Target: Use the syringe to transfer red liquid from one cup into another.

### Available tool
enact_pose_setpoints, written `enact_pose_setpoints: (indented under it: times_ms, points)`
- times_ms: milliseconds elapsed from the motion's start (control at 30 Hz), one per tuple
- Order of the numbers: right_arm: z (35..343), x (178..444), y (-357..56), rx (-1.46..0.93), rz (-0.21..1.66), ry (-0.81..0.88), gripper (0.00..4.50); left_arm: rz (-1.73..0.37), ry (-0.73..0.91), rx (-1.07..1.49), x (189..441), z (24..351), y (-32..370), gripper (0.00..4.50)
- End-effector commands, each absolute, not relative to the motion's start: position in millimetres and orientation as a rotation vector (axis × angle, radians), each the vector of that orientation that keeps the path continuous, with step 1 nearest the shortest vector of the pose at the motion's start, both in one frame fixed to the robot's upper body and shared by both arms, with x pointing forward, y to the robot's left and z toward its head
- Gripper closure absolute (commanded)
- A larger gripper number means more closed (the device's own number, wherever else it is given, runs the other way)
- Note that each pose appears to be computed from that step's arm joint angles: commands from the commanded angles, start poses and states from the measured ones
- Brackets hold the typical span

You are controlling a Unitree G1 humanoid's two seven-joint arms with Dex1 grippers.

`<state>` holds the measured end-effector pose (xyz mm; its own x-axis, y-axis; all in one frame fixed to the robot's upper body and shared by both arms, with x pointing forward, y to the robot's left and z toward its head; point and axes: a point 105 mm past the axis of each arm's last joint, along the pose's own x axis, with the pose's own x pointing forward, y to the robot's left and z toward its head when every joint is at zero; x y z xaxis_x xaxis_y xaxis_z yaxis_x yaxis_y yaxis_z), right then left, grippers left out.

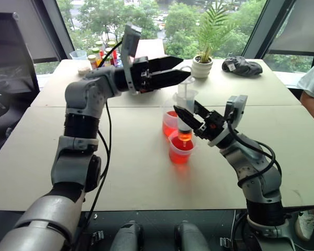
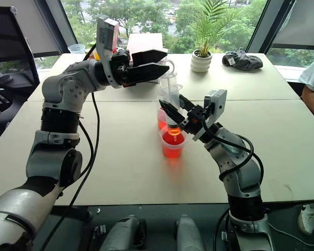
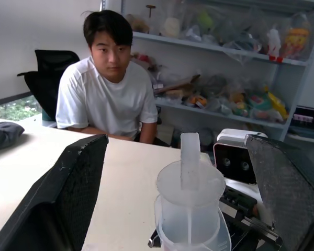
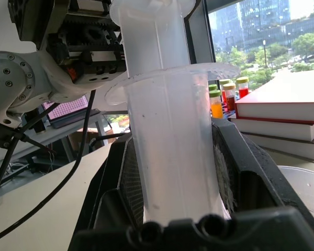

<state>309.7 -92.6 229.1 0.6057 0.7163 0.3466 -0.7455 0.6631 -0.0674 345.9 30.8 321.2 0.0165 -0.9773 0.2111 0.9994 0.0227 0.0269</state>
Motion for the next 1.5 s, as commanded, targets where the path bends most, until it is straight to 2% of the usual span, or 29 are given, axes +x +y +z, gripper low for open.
enact_pose_setpoints:
  times_ms: [33, 67, 100, 200, 233, 833, 1500]
  points:
    - [238, 305, -93, 0.068, 0.850, -0.412, 3.03, -1.598, -0.228, -0.128, 336, 333, 26, 1.84]
    - [239, 305, -93, 0.066, 0.850, -0.412, 3.03, -1.603, -0.225, -0.130, 335, 332, 25, 2.27]
    - [239, 305, -93, 0.064, 0.851, -0.412, 3.03, -1.607, -0.222, -0.130, 335, 332, 24, 2.91]
    - [240, 304, -93, 0.058, 0.854, -0.415, 3.03, -1.615, -0.216, -0.123, 334, 330, 23, 4.28]
    - [240, 304, -93, 0.058, 0.854, -0.417, 3.03, -1.618, -0.214, -0.124, 333, 330, 23, 4.43]
    - [296, 297, -101, 0.017, 0.832, -0.556, 3.03, -1.649, -0.093, -0.064, 325, 283, 12, 4.43]
    - [307, 289, -100, 0.039, 0.852, -0.557, 3.03, -1.626, -0.052, -0.071, 328, 269, 11, 4.43]
